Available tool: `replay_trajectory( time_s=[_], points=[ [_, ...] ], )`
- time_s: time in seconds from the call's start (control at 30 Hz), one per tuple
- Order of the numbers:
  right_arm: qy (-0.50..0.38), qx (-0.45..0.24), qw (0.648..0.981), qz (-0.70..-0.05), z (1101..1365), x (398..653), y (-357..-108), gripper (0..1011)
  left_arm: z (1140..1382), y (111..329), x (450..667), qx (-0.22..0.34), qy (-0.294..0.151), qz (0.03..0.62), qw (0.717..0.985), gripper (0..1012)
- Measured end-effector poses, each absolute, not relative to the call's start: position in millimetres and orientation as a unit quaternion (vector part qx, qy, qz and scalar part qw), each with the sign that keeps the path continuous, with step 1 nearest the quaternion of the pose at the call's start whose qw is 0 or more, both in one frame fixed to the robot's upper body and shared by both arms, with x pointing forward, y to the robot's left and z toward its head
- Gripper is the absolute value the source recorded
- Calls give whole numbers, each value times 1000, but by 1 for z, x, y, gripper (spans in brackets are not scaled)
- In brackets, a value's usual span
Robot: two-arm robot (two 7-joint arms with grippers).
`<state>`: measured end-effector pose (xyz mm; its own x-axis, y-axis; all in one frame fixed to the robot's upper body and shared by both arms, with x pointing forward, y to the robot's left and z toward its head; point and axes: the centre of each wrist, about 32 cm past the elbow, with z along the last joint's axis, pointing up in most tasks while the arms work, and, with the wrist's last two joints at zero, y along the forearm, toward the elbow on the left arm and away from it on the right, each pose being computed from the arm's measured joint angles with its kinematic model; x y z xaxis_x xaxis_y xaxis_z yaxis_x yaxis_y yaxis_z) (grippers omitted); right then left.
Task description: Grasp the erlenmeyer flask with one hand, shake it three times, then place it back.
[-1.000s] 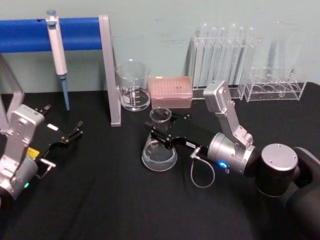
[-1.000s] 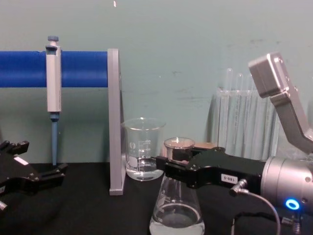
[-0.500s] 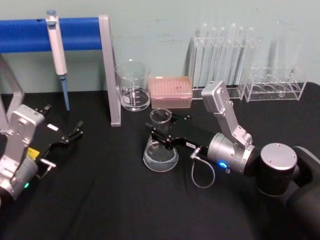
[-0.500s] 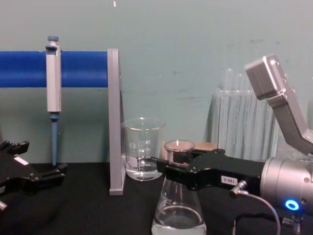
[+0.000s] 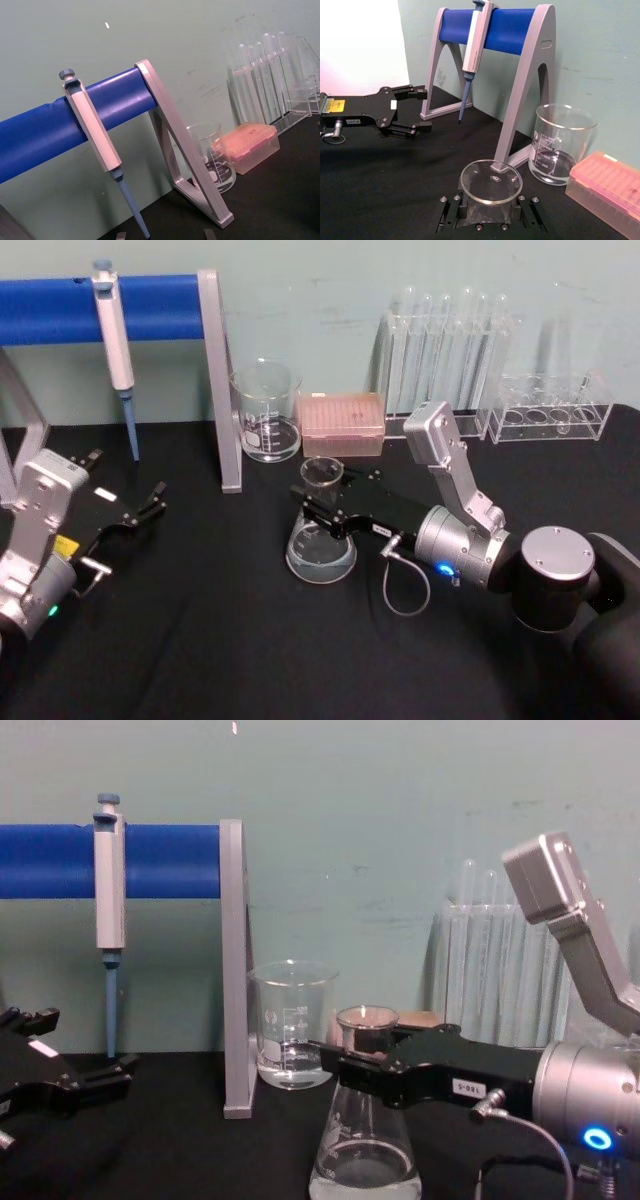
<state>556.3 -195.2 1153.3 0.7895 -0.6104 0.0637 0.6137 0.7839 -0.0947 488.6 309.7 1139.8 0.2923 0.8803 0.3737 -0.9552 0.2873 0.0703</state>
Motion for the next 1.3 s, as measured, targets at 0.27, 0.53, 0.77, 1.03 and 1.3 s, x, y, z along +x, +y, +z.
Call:
replay_trajectory(
  time_s=[0.27, 0.53, 0.77, 1.03, 1.3],
  points=[
    [-15, -54, 945, -324, 1153, 556, -195, 715, 1140, 310, 489, 141, -132, 580, 791, 1001],
    [-15, -54, 945, -323, 1153, 556, -195, 931, 1140, 310, 489, 141, -132, 580, 791, 1001],
    [-15, -54, 945, -323, 1153, 556, -195, 1000, 1140, 310, 489, 142, -132, 580, 791, 1001],
    [-15, -54, 945, -323, 1153, 556, -195, 1000, 1140, 310, 489, 142, -132, 580, 791, 1001],
    [-10, -44, 947, -317, 1154, 554, -198, 1000, 1140, 310, 489, 141, -132, 580, 791, 1001]
  ],
)
